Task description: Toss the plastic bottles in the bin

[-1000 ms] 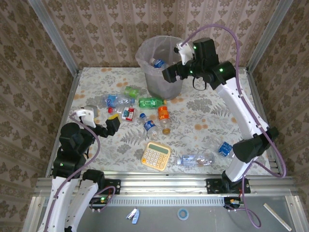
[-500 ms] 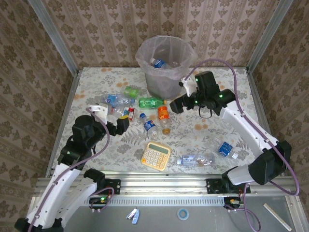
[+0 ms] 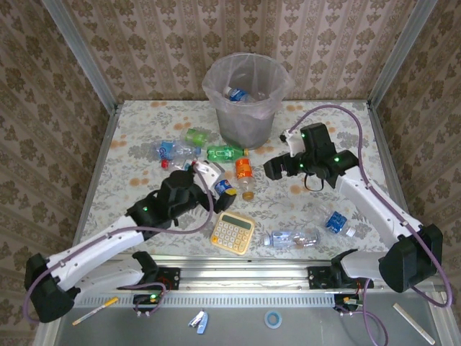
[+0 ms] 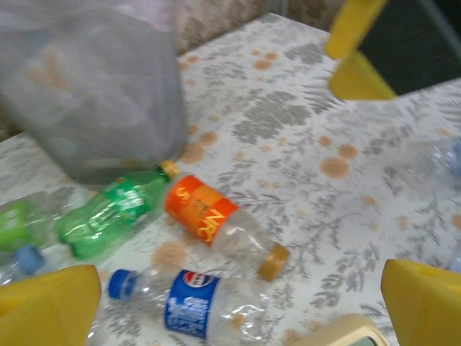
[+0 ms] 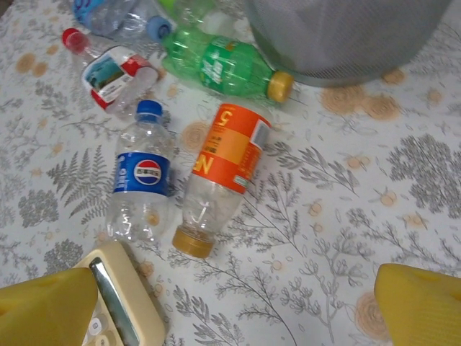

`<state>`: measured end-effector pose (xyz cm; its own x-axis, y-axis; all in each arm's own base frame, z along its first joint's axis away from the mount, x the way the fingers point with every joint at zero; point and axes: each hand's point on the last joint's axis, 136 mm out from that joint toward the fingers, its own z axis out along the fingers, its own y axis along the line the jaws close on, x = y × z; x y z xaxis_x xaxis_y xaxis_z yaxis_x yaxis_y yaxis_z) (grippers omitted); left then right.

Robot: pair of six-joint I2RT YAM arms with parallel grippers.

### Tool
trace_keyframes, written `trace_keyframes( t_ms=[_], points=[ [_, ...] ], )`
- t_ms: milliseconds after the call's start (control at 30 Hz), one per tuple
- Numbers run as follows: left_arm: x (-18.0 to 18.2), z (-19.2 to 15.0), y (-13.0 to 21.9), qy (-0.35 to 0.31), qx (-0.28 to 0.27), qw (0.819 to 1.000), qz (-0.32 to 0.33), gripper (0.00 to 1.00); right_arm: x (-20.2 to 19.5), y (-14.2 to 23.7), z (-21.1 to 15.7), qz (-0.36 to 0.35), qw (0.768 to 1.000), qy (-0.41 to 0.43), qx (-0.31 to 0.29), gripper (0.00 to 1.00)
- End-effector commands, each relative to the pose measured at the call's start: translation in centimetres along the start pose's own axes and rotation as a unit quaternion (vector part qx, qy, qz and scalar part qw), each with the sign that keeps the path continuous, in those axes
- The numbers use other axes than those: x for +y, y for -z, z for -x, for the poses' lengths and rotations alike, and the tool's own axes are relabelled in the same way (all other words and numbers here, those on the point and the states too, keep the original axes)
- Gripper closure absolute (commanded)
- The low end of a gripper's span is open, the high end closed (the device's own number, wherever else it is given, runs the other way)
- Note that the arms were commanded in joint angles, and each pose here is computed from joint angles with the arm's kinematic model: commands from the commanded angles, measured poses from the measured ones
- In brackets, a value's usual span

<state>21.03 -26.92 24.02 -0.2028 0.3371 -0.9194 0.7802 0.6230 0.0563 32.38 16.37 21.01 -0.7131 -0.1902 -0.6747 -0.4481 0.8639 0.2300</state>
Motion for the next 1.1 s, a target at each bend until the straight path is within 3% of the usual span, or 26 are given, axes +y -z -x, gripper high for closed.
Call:
trace_keyframes(
  t_ms=[0, 233, 600, 1067],
  points=[
    [-2.9, 4.2, 0.1, -0.038, -0.06, 0.995, -0.063, 0.0, -1.4, 0.8, -0.3, -0.023, 0.999, -0.039, -0.013, 0.0],
    [-8.3, 3.8, -1.5, -0.072, -0.045, 0.982, -0.17, 0.0, -4.7, 2.5, -1.1, -0.052, 0.991, -0.121, -0.027, 0.0],
    [-14.3, 1.9, -4.0, -0.099, 0.014, 0.957, -0.273, 0.0, -5.9, 6.6, -0.7, -0.081, 0.983, -0.143, -0.077, 0.0],
    [-20.6, -2.5, -8.6, -0.134, 0.104, 0.925, -0.341, 0.04, -6.2, 10.6, 0.4, -0.096, 0.974, -0.161, -0.123, 0.0]
  ],
)
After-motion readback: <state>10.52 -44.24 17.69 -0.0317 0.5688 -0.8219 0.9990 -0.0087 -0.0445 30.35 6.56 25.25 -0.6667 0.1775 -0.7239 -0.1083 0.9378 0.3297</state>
